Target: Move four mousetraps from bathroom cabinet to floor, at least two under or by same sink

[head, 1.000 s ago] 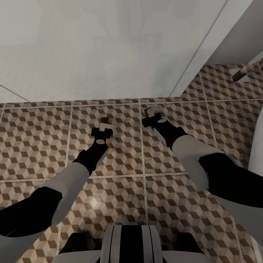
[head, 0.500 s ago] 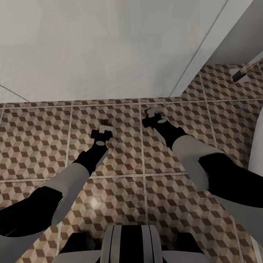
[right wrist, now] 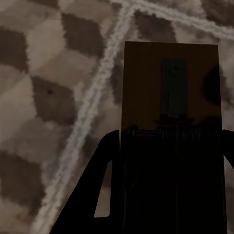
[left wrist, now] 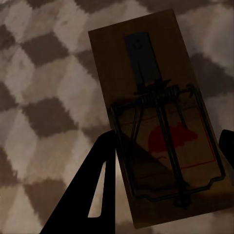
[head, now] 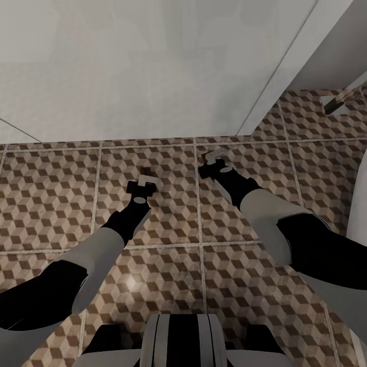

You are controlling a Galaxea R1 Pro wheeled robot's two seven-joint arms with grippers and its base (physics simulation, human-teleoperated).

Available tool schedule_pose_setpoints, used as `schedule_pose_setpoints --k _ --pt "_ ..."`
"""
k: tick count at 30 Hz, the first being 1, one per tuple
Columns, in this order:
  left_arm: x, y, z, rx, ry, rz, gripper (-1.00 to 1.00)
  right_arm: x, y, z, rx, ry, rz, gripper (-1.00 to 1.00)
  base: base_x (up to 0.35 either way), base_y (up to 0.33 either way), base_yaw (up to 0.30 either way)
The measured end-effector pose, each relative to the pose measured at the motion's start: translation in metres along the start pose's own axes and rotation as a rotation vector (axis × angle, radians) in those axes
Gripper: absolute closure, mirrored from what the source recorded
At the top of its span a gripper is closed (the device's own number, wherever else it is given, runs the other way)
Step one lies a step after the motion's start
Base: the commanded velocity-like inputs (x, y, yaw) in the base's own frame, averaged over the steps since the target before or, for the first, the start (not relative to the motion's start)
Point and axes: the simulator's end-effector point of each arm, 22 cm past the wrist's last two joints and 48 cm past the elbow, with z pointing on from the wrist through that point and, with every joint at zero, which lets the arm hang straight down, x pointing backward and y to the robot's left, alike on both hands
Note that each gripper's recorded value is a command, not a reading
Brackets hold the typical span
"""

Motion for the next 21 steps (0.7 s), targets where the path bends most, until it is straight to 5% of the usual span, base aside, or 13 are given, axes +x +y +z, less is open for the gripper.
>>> schedule_pose_setpoints --k 21 --pt "0.0083 0.001 0.0006 -0.001 0.012 0.006 1.0 0.0001 0.0 0.0 0.0 0.0 0.0 1.0 0.0 0.0 0.0"
